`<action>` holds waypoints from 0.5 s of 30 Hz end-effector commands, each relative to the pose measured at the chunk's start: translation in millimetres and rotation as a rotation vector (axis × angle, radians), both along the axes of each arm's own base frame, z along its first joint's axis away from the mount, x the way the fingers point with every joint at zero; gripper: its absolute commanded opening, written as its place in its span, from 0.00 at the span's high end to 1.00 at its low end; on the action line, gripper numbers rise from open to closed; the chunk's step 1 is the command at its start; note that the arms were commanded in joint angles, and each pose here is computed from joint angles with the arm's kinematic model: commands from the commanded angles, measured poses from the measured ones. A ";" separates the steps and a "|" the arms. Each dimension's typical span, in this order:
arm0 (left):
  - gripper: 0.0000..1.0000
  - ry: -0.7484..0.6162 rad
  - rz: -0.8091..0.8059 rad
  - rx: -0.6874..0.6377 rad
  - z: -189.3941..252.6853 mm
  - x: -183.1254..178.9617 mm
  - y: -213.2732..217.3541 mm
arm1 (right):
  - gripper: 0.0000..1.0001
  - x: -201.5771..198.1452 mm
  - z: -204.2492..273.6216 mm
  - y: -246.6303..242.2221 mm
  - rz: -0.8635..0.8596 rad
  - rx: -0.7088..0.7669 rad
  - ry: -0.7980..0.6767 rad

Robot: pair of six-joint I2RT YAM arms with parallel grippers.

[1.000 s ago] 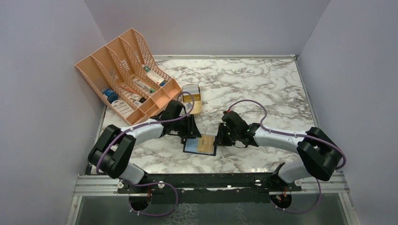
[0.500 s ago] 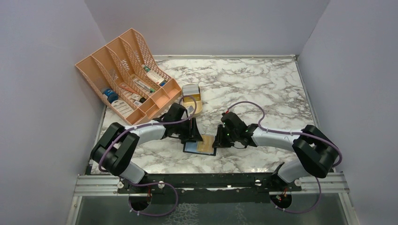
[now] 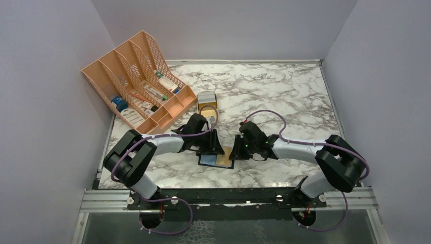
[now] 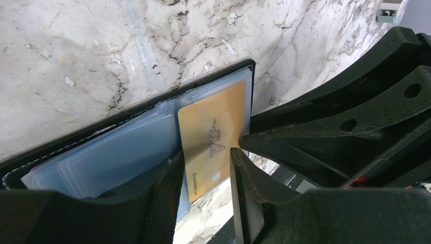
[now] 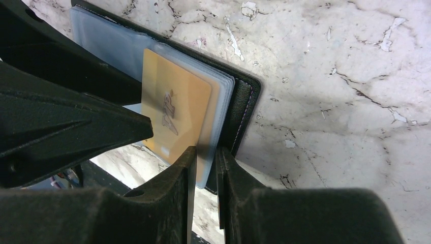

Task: Put the credit cards into the card holder
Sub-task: Insert the credit card into the card holder.

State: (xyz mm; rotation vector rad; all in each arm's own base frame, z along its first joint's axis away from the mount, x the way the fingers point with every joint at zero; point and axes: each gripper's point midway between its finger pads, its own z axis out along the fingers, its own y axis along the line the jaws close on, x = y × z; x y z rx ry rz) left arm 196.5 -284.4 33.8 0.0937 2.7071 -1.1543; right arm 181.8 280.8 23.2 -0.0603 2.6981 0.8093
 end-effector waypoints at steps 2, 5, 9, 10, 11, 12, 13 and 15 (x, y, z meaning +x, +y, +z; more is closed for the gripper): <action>0.61 0.000 -0.010 -0.020 2.5 -3.1 -13.2 | 0.79 -2.1 -6.1 3.8 0.006 0.015 0.009; 0.62 -0.013 -0.014 -0.024 5.8 -3.0 -20.1 | 0.79 -1.7 -5.8 4.1 0.007 0.016 0.006; 0.62 -0.003 -0.025 -0.037 7.2 -7.5 -28.1 | 0.79 0.2 -2.9 3.1 0.000 0.016 -0.006; 0.62 -0.003 -0.025 -0.044 8.2 -8.5 -29.3 | 0.79 1.0 -2.1 2.3 -0.005 0.014 -0.011; 0.62 -0.005 -0.024 -0.046 9.1 -9.0 -30.1 | 0.79 1.6 -2.1 1.0 -0.010 0.009 -0.016; 0.62 -0.008 -0.021 -0.048 9.7 -8.9 -30.4 | 0.79 2.5 -2.0 -0.2 -0.014 0.004 -0.021; 0.62 -0.011 -0.017 -0.050 11.1 -8.1 -30.8 | 0.79 3.1 -2.7 -1.6 -0.016 -0.004 -0.025; 0.62 -0.018 -0.013 -0.060 15.0 -7.3 -32.3 | 0.79 4.6 -3.9 -4.9 -0.022 -0.026 -0.030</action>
